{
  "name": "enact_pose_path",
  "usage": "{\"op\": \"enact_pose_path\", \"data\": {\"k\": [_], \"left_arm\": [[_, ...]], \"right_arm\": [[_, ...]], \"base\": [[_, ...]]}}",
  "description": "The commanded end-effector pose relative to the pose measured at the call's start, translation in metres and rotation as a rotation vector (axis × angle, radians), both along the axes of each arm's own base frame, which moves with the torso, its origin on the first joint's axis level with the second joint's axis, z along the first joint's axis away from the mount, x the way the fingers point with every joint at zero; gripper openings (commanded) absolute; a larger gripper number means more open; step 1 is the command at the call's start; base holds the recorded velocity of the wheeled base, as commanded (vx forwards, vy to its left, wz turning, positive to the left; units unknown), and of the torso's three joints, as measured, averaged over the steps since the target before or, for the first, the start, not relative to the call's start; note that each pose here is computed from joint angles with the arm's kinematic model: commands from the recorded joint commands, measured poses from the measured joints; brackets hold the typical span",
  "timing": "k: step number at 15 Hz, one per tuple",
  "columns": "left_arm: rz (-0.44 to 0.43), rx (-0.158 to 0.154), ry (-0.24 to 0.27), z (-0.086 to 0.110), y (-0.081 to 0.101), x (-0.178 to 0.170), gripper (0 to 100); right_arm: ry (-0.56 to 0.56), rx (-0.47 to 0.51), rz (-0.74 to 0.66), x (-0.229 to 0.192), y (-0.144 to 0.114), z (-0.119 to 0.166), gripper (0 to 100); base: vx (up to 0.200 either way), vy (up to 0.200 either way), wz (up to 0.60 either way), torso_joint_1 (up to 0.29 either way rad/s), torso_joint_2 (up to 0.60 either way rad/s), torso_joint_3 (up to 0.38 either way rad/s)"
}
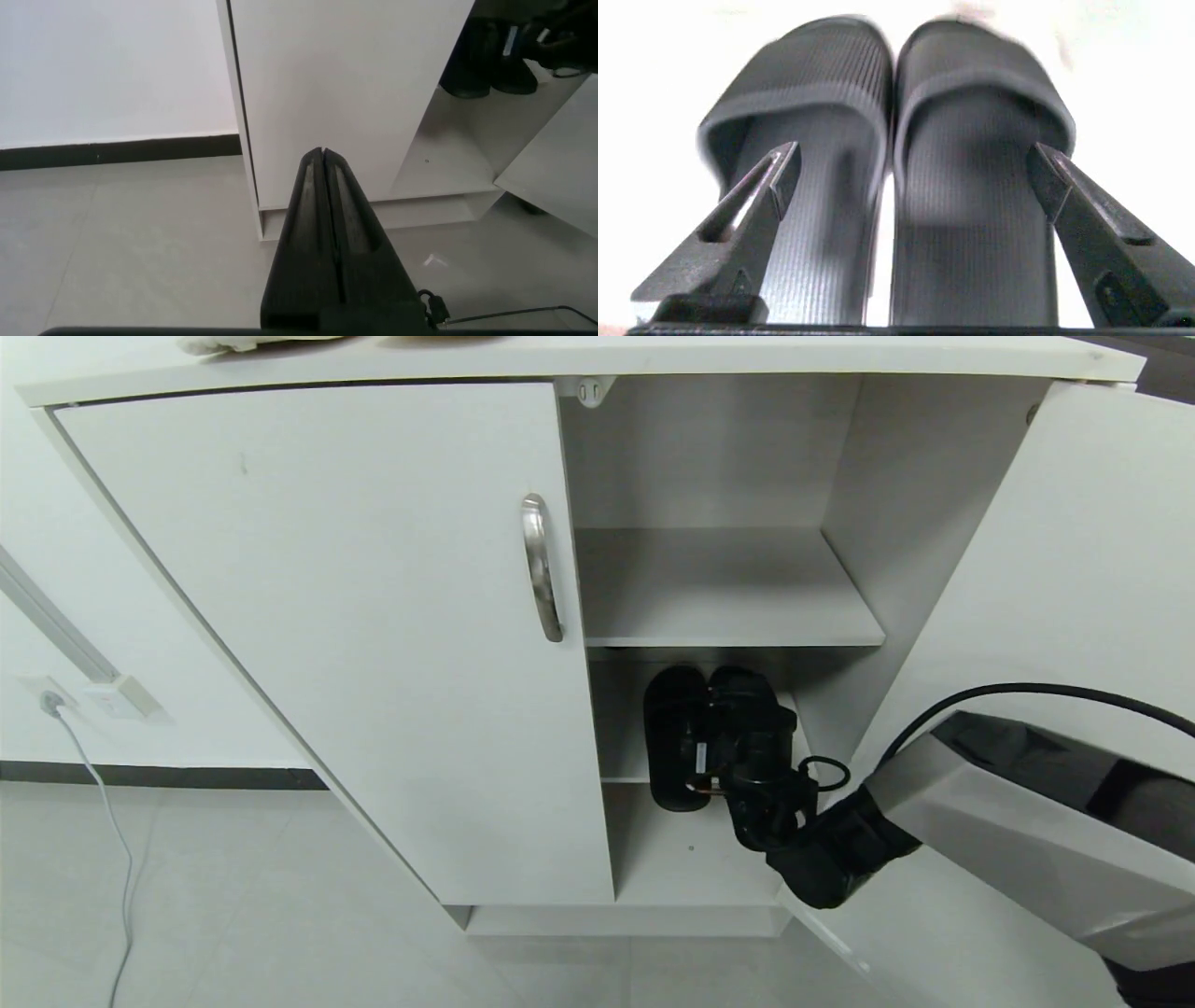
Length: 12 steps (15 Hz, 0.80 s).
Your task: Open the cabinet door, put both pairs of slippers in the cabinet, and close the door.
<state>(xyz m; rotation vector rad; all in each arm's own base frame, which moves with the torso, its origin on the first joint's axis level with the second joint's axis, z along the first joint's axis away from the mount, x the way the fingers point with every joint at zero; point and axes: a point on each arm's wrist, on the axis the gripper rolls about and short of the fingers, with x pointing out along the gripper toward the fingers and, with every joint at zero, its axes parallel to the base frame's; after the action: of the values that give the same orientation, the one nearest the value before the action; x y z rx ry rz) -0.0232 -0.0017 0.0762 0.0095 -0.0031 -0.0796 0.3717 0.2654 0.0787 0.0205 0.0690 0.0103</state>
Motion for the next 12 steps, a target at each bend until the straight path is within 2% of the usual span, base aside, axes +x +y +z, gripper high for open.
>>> {"op": "enact_pose_path", "data": {"k": [1,5,12], "left_arm": [[0.0,0.0,0.001,0.0,0.0,0.0,0],[0.0,0.0,0.001,0.0,0.0,0.0,0],[0.0,0.0,0.001,0.0,0.0,0.0,0]], "right_arm": [[-0.011,0.009,0.07,-0.055,-0.005,0.024,100],[0.04,-0.031,0.16,-0.116,-0.018,0.024,100],[0.017,-0.014,0.182,-0.122,-0.012,0.032,100]], "base": [[0.0,0.0,0.0,0.0,0.0,0.0],[0.0,0.0,0.0,0.0,0.0,0.0],[0.0,0.0,0.0,0.0,0.0,0.0]]}}
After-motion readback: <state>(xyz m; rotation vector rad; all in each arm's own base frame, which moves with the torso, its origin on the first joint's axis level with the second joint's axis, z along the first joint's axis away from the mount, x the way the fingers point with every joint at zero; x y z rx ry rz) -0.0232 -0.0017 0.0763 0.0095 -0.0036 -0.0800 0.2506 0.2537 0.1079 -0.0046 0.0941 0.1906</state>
